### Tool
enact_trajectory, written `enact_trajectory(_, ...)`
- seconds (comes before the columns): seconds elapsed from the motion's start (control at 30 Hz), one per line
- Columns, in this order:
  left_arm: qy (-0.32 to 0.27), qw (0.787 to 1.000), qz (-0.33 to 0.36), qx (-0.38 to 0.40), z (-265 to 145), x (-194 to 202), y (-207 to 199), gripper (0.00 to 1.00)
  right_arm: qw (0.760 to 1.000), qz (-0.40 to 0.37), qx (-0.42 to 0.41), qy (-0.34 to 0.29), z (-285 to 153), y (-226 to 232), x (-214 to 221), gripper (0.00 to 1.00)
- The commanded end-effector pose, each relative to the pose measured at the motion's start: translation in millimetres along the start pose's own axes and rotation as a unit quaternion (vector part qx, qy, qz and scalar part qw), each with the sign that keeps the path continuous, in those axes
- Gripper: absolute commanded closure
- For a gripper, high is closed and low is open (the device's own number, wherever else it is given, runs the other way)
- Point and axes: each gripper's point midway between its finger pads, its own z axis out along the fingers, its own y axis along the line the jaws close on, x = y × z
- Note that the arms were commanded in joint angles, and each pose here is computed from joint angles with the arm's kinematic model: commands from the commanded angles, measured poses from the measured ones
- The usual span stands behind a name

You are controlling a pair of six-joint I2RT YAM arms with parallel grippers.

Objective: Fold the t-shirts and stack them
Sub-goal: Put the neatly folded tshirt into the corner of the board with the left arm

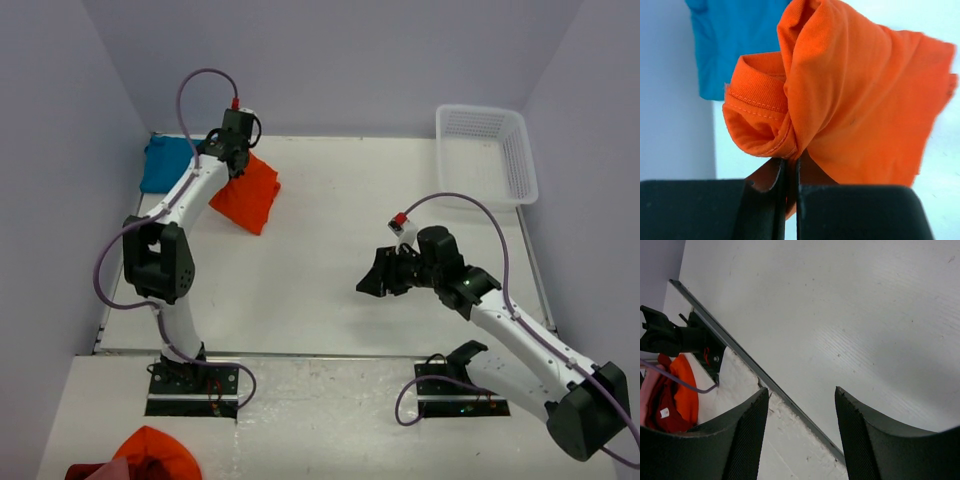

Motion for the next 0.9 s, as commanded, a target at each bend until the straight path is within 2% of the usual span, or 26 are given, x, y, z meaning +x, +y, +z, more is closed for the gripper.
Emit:
enact_trajectory(0.0,-0.073,0.997,0.011,-0.029,-2,-51,30,1.00,1.000,0.003,-0.017,0.016,2,5,5,0.43)
enact_trajectory(0.17,-0.109,0.993,0.017,-0.036,11,-88,40,1.00,1.000,0.002,-0.007,0.028,9,-1,6,0.43)
enact_trajectory(0.33,-0.122,0.991,0.027,-0.040,32,-111,38,1.00,0.999,0.013,-0.004,0.045,18,-6,11,0.44)
enact_trajectory(0.63,-0.135,0.989,0.001,-0.062,46,-125,69,1.00,0.997,0.031,0.010,0.067,24,-18,26,0.44)
enact_trajectory(0.87,-0.153,0.985,-0.018,-0.075,42,-134,93,1.00,0.997,0.037,0.011,0.069,25,-19,28,0.44)
